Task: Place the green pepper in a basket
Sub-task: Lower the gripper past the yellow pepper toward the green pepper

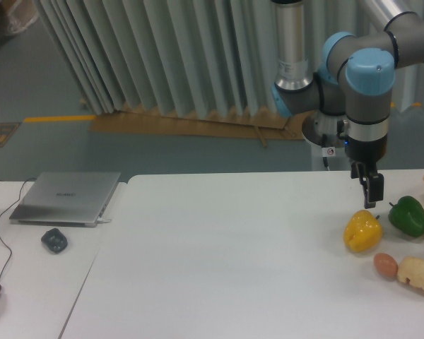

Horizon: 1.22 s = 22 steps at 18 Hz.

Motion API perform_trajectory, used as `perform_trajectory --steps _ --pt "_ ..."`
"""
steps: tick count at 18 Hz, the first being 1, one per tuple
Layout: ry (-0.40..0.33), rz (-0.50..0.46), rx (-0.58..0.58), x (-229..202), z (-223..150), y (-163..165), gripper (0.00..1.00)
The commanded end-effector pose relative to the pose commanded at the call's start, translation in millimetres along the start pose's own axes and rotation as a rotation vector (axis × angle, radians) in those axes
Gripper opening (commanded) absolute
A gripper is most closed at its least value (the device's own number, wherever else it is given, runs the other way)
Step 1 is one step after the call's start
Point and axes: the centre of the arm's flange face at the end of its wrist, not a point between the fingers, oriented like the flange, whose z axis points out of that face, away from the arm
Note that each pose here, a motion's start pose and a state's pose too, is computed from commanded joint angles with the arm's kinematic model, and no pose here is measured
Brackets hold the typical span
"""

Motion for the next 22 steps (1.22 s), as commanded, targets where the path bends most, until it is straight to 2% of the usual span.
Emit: perform_trajectory --steps 3,6,15,19,22 --pt "0.009 0.179 0.054 -8 13 14 1.00" --pt "-0.001 0.279 0.103 -13 19 22 1.00" --pt "-0.015 0.451 0.100 -11 14 19 1.00" --pt "-0.011 0.454 0.087 -11 9 16 1.00" --pt "0.005 0.464 0.032 -6 6 20 1.00"
